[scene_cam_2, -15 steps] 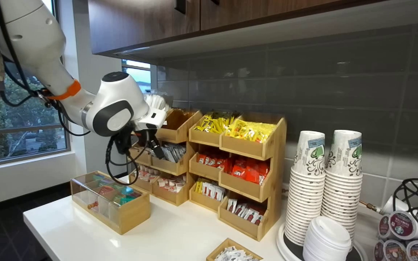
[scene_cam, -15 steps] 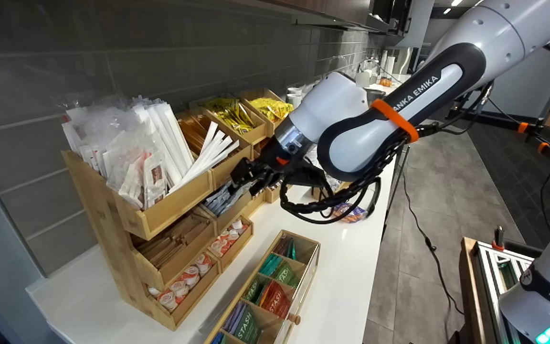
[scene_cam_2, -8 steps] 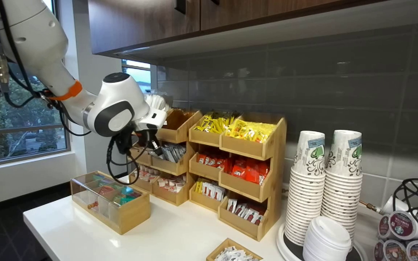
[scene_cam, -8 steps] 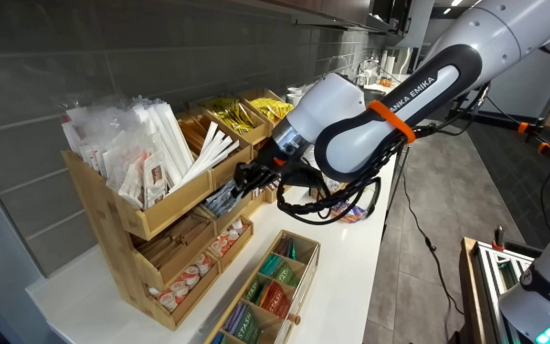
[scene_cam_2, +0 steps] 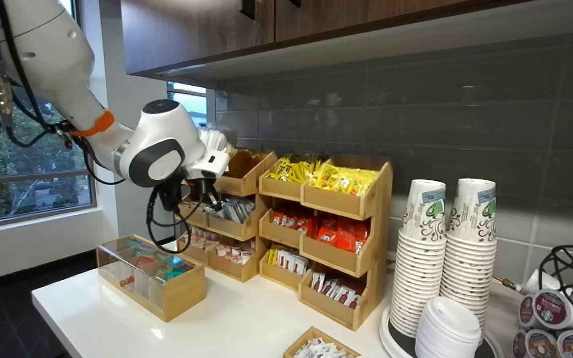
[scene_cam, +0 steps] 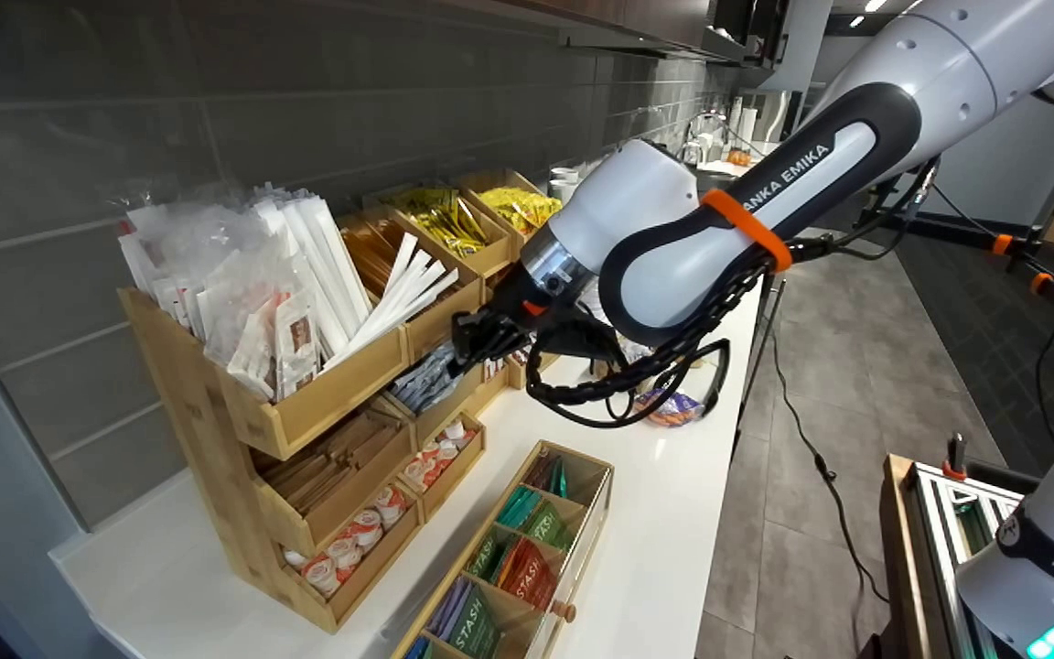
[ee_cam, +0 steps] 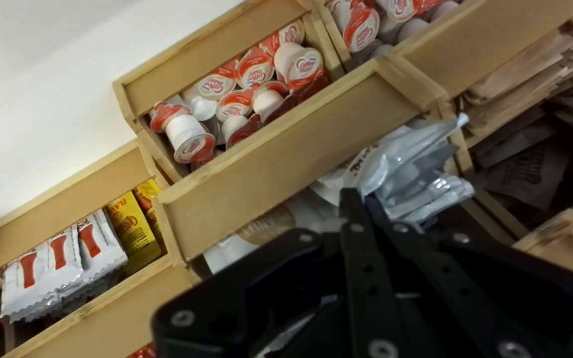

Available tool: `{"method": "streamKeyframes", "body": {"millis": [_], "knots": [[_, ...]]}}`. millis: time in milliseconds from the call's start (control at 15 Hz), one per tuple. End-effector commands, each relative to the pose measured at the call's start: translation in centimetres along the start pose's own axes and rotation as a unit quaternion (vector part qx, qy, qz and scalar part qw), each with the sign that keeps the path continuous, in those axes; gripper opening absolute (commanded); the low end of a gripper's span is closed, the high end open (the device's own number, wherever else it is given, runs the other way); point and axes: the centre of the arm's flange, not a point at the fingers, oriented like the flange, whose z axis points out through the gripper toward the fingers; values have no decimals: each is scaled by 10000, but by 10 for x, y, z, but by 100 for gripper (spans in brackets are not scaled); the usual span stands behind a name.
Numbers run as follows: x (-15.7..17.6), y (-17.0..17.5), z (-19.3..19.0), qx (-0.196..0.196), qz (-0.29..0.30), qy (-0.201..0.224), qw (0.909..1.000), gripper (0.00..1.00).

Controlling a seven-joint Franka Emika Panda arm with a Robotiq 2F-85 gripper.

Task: Remove two white sachets from the rack

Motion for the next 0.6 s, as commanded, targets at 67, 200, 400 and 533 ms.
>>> {"method": "streamKeyframes", "body": {"millis": [67,200,400,533], "knots": [[1,-4,-4,134,59,59,9999,0],[-1,-6,-9,177,69,72,9998,0],[-5,-12,-17,245,45,106,9996,0],[-8,-15,-25,261,14,122,9996,0]]}}
